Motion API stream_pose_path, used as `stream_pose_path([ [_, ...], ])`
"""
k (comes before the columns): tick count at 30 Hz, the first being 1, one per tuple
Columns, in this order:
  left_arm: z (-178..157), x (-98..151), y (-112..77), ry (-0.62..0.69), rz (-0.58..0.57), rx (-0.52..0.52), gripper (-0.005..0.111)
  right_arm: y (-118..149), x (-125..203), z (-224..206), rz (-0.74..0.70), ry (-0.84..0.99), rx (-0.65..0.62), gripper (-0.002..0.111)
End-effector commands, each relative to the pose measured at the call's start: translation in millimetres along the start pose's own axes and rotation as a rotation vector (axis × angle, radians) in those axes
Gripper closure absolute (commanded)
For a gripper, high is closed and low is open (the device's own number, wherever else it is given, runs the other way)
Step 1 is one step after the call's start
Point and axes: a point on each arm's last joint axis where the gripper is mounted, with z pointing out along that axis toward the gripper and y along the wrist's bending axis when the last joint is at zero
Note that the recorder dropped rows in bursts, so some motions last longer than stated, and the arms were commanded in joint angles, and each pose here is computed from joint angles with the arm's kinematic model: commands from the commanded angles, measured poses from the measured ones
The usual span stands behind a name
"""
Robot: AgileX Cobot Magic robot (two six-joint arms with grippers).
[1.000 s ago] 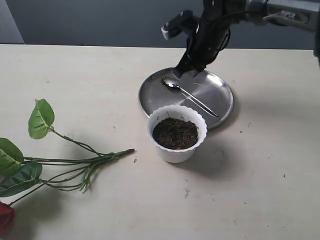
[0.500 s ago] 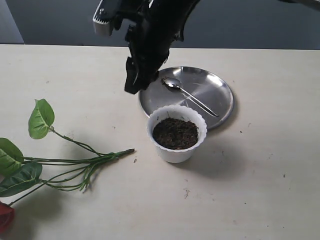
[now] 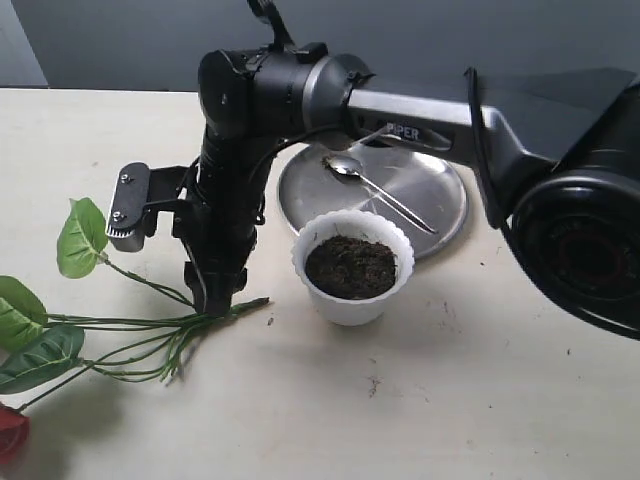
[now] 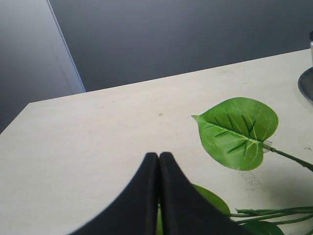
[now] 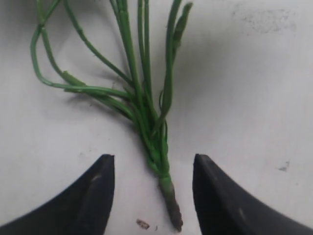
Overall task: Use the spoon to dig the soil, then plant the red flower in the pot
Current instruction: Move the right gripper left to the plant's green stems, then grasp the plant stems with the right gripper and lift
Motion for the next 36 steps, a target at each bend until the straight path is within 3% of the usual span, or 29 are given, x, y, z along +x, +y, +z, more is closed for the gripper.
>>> stream_pose_path([
  [1, 0, 0, 0.0, -0.007, -0.002, -0.002, 0.106, 0, -5, 10, -0.021, -0.011, 0.031, 0.06],
  [10, 0, 0, 0.0, -0.007, -0.002, -0.002, 0.106, -1, 2, 36, 0.003, 0.014, -0.02, 0.06],
  [20, 0, 0, 0.0, -0.007, -0.002, -0.002, 0.106, -5, 0, 40, 0.015, -0.017, 0.008, 0.06],
  [29, 0, 0, 0.0, -0.007, -0.002, -0.002, 0.106, 7, -11, 55, -0.034, 0.003, 0.009, 0.06],
  [33, 0, 0, 0.0, -0.007, -0.002, -0.002, 0.106, 9, -12, 59, -0.061, 0.023, 0.02, 0.072],
  [36, 0, 0, 0.0, -0.007, -0.002, -0.002, 0.106, 10, -12, 59, -0.046, 0.026, 0.015, 0.089],
])
